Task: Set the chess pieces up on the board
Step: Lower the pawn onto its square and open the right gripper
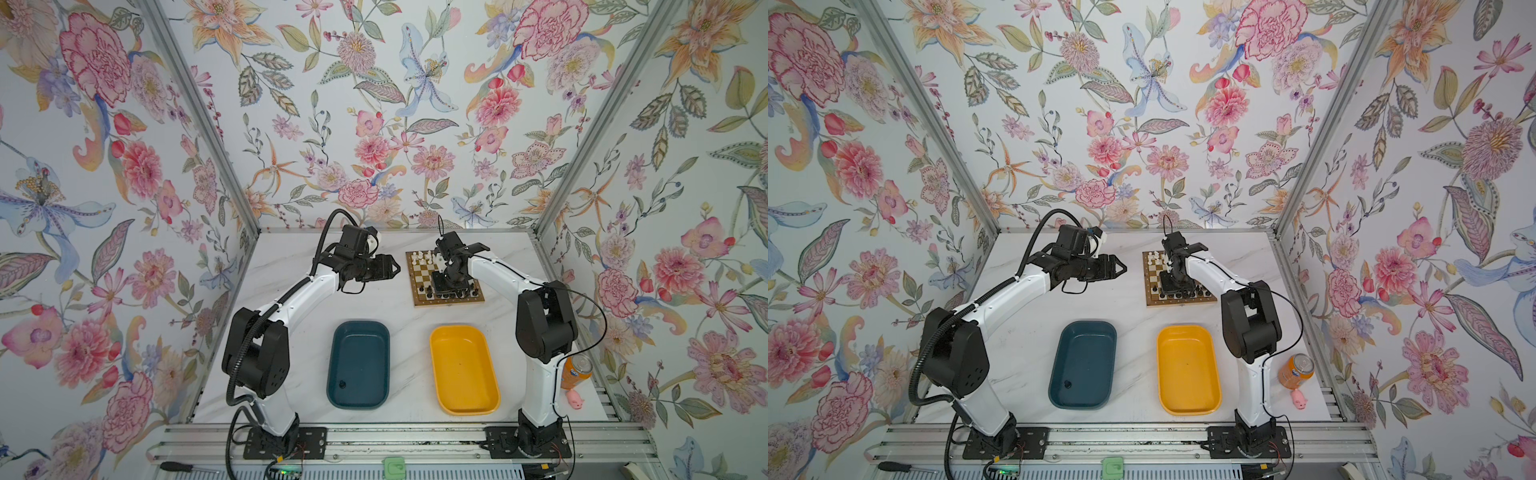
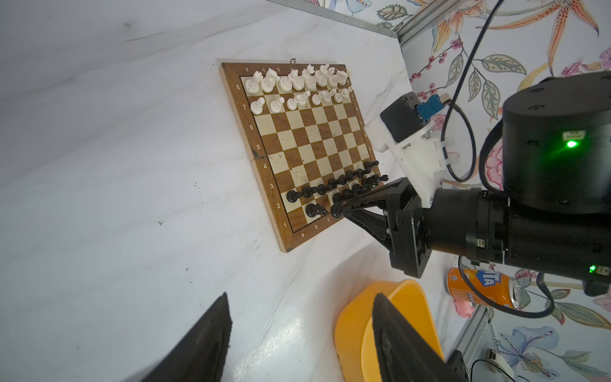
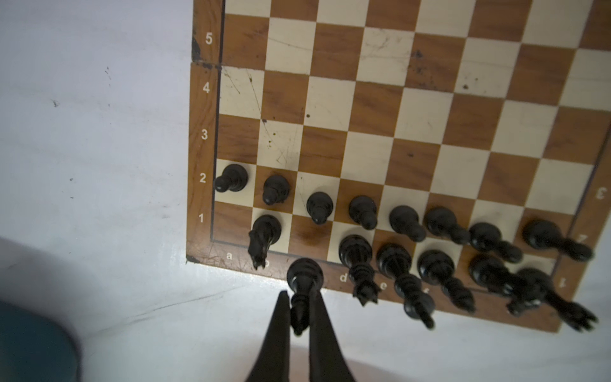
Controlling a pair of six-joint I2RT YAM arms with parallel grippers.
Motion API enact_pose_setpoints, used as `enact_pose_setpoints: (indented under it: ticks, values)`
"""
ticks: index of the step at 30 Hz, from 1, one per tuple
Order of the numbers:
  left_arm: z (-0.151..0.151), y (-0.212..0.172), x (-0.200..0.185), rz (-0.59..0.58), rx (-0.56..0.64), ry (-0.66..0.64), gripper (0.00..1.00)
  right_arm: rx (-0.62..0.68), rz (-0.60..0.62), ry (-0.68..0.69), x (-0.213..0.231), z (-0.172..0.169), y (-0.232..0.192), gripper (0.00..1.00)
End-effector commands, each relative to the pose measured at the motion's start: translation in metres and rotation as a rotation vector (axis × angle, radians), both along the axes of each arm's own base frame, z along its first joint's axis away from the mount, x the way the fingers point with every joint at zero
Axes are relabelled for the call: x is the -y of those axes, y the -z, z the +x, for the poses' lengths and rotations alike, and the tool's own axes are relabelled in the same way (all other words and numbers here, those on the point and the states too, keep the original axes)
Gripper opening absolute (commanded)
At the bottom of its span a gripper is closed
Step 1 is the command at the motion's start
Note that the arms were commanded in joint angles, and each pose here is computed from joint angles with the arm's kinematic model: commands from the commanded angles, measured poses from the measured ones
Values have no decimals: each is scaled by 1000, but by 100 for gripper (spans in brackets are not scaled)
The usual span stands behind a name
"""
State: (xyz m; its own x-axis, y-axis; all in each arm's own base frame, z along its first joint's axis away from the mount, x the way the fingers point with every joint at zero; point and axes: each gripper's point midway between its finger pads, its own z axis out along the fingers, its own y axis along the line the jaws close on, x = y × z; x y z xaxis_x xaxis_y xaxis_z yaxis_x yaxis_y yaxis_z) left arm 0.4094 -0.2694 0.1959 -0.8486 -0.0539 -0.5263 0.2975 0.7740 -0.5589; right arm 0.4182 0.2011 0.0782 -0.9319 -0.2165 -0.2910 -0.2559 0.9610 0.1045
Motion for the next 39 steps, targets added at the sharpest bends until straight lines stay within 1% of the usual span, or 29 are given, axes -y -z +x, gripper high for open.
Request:
enact_pose_setpoints:
  ticks: [1, 21, 39]
  values:
    - [7, -3, -5, 14, 14, -7, 69, -3, 4, -14, -2, 8, 4, 8]
    - [19, 0, -11, 20, -1, -12, 68, -40, -6, -10, 2, 9, 18, 9]
    - [24, 2, -13, 14, -5, -18, 68, -53, -27, -7, 6, 9, 25, 20]
